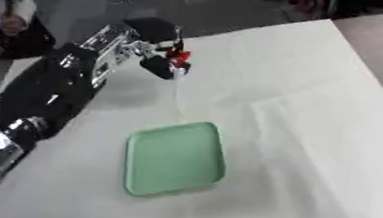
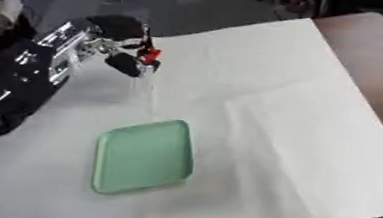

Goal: Pick up objects on the table and place them in the box.

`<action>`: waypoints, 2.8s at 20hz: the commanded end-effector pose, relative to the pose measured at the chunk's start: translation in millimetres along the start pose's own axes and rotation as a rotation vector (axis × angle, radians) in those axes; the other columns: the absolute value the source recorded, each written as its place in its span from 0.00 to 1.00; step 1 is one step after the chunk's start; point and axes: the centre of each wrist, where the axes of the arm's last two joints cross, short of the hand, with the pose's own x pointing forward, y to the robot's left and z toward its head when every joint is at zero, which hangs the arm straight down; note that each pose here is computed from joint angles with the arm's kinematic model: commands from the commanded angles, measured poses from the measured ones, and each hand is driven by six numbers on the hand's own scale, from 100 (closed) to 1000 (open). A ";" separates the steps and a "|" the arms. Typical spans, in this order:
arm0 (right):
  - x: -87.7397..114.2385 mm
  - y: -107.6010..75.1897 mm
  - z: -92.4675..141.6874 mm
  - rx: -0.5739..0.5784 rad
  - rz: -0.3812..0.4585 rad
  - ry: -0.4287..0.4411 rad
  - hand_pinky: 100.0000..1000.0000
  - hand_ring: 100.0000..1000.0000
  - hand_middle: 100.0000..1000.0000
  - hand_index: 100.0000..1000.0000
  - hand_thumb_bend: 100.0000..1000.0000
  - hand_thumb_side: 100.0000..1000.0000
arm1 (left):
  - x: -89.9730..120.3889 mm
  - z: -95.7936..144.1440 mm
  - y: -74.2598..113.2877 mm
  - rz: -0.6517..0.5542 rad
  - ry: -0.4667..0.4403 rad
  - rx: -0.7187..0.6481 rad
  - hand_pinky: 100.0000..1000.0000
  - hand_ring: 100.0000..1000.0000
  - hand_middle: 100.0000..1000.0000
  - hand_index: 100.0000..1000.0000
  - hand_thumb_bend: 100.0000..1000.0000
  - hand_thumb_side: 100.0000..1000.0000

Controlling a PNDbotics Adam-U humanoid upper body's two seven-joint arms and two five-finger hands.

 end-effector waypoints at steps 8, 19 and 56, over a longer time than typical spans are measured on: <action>4.2 -5.3 -3.2 0.017 0.019 -0.011 0.15 0.28 0.25 0.30 0.00 0.67 | 30.2 26.6 44.3 -0.042 -0.101 0.050 0.00 0.00 0.00 0.30 0.00 0.63; 4.3 -5.6 -3.9 0.022 0.018 -0.013 0.15 0.28 0.25 0.30 0.00 0.67 | 56.0 47.6 17.6 0.030 -0.186 -0.112 0.00 0.00 0.00 0.30 0.00 0.62; 4.4 -6.1 -3.8 0.028 0.017 -0.014 0.15 0.28 0.25 0.30 0.00 0.67 | 79.5 75.9 -0.6 0.103 -0.140 -0.184 0.00 0.00 0.17 0.42 0.00 0.69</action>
